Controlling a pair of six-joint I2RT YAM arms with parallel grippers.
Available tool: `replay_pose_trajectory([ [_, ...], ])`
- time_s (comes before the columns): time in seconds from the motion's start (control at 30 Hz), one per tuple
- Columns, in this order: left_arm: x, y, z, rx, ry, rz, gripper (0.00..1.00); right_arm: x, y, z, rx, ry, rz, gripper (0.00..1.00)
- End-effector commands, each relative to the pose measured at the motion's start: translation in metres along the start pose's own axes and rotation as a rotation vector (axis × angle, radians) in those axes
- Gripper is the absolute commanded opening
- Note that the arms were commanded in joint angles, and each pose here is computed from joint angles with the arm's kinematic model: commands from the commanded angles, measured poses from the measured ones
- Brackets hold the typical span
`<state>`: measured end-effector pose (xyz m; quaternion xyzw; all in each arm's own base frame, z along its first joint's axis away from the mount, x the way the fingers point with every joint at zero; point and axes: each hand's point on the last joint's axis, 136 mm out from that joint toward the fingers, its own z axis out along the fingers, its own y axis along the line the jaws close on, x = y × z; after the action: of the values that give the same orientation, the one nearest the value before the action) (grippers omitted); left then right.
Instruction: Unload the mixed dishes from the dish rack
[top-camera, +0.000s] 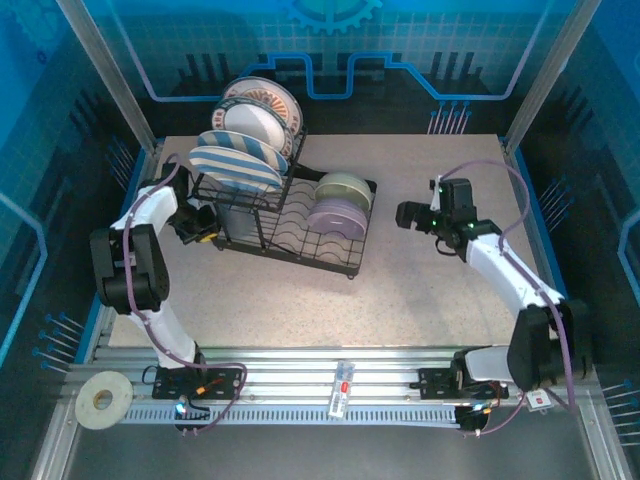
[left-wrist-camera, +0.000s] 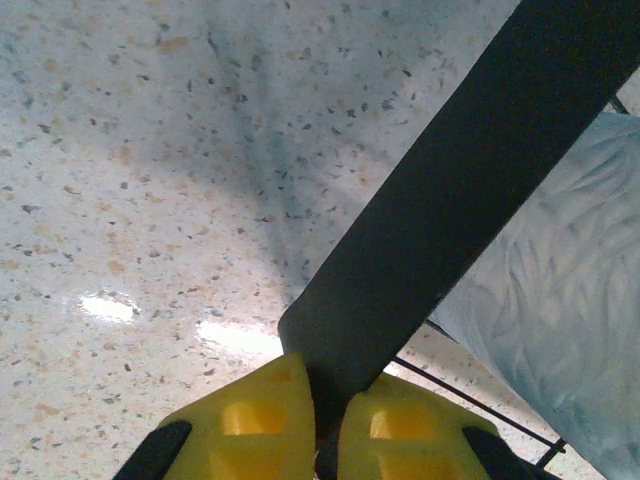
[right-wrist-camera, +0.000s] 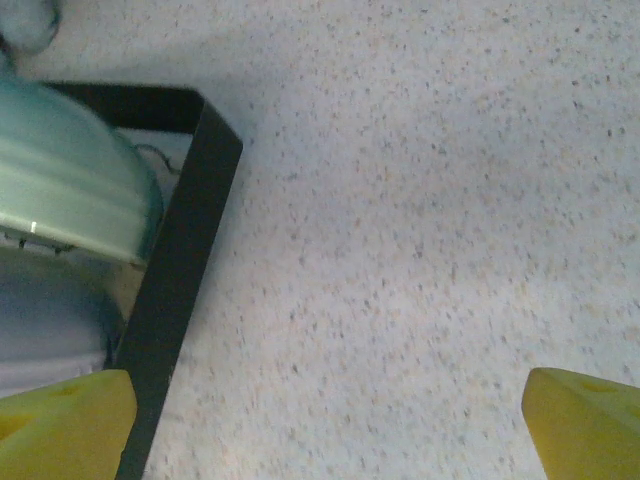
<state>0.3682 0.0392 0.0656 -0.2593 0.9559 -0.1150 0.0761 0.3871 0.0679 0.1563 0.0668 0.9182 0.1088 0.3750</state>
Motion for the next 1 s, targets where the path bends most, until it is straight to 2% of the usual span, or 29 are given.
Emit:
replay_pose_trajectory([
  [0.0, -0.001, 0.016, -0.008, -0.032, 0.002, -0.062, 0.00, -0.023, 0.005, 0.024, 0.012, -0.007, 0.062, 1.00],
  [0.1, 0.002, 0.015, -0.006, -0.021, 0.012, -0.065, 0.00, -0.040, 0.014, 0.063, -0.016, 0.045, 0.118, 1.00],
  [0.23, 0.004, 0.014, -0.005, -0.011, 0.013, -0.072, 0.00, -0.059, 0.020, 0.111, -0.034, 0.104, 0.187, 0.93],
  [0.33, 0.005, 0.012, -0.005, -0.003, 0.013, -0.083, 0.00, -0.069, 0.027, 0.142, -0.055, 0.139, 0.215, 0.83],
  [0.5, 0.006, 0.007, -0.004, 0.021, 0.013, -0.082, 0.00, -0.065, 0.042, 0.188, -0.085, 0.227, 0.219, 0.59],
  [0.63, 0.005, 0.007, -0.005, 0.019, 0.013, -0.073, 0.00, -0.059, 0.051, 0.207, -0.105, 0.264, 0.200, 0.42],
  [0.83, 0.001, 0.006, -0.001, 0.021, 0.022, -0.067, 0.00, -0.047, 0.066, 0.219, -0.176, 0.313, 0.160, 0.27],
  [0.97, -0.004, 0.003, 0.002, 0.029, 0.020, -0.064, 0.00, -0.037, 0.078, 0.215, -0.208, 0.341, 0.094, 0.22],
])
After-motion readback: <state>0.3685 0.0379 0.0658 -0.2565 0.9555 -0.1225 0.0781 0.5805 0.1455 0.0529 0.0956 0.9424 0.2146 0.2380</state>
